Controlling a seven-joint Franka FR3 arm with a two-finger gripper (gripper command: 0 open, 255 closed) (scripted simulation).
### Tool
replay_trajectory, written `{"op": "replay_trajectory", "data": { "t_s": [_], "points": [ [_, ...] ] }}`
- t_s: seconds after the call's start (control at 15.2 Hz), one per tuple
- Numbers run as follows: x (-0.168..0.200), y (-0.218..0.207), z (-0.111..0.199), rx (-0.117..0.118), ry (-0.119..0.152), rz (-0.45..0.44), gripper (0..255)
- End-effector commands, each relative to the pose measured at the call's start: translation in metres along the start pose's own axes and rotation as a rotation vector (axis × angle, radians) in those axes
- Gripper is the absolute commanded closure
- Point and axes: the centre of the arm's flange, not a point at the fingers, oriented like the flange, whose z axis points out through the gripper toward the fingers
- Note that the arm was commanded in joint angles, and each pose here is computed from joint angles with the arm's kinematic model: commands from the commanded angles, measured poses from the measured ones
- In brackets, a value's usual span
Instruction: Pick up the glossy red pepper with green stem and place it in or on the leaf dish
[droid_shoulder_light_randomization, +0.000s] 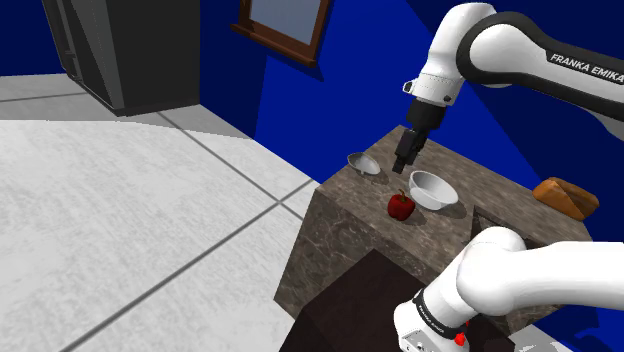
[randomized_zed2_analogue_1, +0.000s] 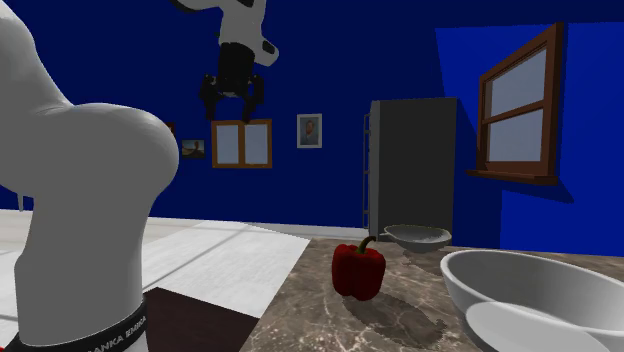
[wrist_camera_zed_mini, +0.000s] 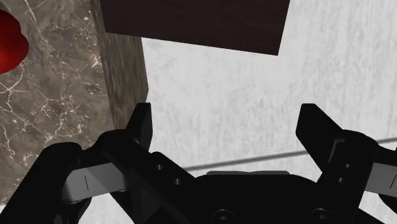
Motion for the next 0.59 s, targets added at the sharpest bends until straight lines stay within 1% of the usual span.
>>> {"op": "replay_trajectory", "data": {
  "t_s": [0.0,0.53],
  "points": [
    [0.0,0.0,0.0,0.0,0.0,0.0,0],
    [0.02,0.087,0.05,-0.018,0.016,0.196,0]
  ]
}}
